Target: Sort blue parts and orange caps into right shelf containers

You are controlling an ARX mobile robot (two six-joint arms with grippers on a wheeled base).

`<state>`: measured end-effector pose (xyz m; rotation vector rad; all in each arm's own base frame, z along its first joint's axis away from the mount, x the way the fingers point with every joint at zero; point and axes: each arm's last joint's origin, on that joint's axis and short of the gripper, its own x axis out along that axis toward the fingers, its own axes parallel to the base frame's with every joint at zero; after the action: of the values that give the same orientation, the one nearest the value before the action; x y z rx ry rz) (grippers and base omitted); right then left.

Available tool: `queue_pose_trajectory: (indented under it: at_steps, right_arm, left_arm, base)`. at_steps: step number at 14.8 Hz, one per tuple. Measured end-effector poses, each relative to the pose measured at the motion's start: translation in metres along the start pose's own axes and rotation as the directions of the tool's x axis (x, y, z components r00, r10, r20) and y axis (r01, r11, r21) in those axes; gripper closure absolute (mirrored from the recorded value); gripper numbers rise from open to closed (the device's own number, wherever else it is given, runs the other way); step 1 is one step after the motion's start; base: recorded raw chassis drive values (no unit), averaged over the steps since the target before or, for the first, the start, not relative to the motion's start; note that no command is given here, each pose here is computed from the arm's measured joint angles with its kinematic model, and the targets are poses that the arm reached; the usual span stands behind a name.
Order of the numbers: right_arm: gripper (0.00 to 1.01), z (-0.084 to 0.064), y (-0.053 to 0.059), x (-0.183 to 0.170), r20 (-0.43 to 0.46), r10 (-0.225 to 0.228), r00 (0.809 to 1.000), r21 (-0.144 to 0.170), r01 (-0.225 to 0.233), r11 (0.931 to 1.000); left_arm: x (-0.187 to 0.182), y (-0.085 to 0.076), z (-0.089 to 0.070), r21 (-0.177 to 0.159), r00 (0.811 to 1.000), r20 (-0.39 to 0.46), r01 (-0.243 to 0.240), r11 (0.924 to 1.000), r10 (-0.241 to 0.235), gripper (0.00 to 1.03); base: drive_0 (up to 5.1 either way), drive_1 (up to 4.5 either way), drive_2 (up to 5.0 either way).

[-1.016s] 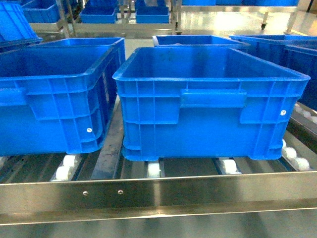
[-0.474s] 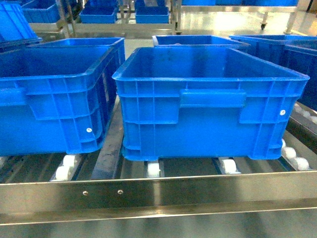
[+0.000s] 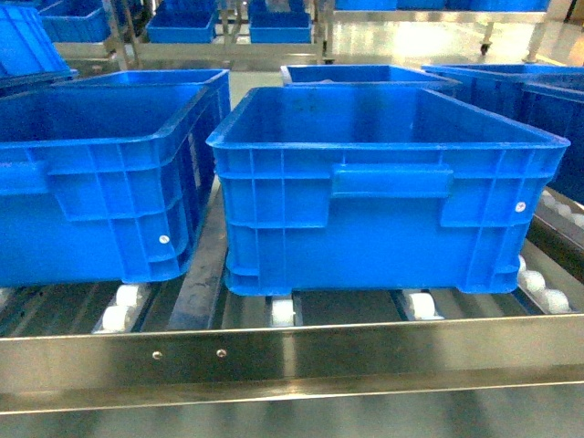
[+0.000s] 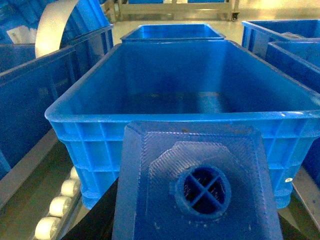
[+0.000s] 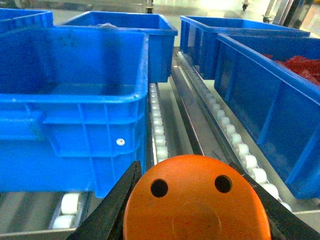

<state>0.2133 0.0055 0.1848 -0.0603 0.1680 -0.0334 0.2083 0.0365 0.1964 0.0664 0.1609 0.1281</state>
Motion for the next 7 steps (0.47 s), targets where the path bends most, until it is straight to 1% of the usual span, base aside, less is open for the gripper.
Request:
queue_pose_trajectory:
  at_steps: [1, 2, 3, 4, 5, 6, 7]
  right_arm:
    - [0.58, 0.001, 0.000, 0.002, 0.002, 0.001, 1.000, 0.001, -0.001, 1.0000]
    - [0.58, 0.009, 0.004, 0.013, 0.021, 0.030, 0.999, 0.010, -0.030, 0.9995]
    - [0.58, 0.023, 0.010, 0.029, 0.080, 0.051, 0.995, 0.013, -0.053, 0.9985]
    - [0.58, 0.042, 0.019, 0.051, 0.150, 0.078, 0.986, 0.008, -0.080, 0.9968]
    - [0.58, 0.056, 0.029, 0.072, 0.186, 0.101, 0.977, -0.010, -0.101, 0.9948]
    - [0.58, 0.066, 0.041, 0.100, 0.169, 0.127, 0.977, -0.033, -0.123, 0.9918]
    - [0.51, 0.069, 0.050, 0.130, 0.141, 0.124, 0.982, -0.051, -0.118, 0.9917]
  left_arm:
    - [0.000, 0.000, 0.000, 0.000, 1.000, -0.001, 0.000, 1.0000, 0.000, 0.58]
    - [0.000, 0.000, 0.000, 0.000, 1.000, 0.000, 0.000, 1.0000, 0.000, 0.58]
    - [0.000, 0.000, 0.000, 0.000, 1.000, 0.000, 0.000, 1.0000, 0.000, 0.58]
    - [0.000, 0.000, 0.000, 0.000, 1.000, 0.000, 0.000, 1.0000, 0.000, 0.58]
    - [0.000, 0.000, 0.000, 0.000, 1.000, 0.000, 0.000, 1.0000, 0.000, 0.58]
    - [0.000, 0.000, 0.000, 0.000, 1.000, 0.000, 0.000, 1.0000, 0.000, 0.58]
    - [0.000, 0.000, 0.000, 0.000, 1.000, 0.000, 0.000, 1.0000, 0.000, 0.58]
  base:
    - [0.0, 0.00, 0.0]
    - [0.0, 0.00, 0.0]
    - [0.0, 0.00, 0.0]
    - [0.0, 0.00, 0.0]
    - [0.0, 0.00, 0.0]
    - [0.0, 0.00, 0.0]
    - [0.0, 0.00, 0.0]
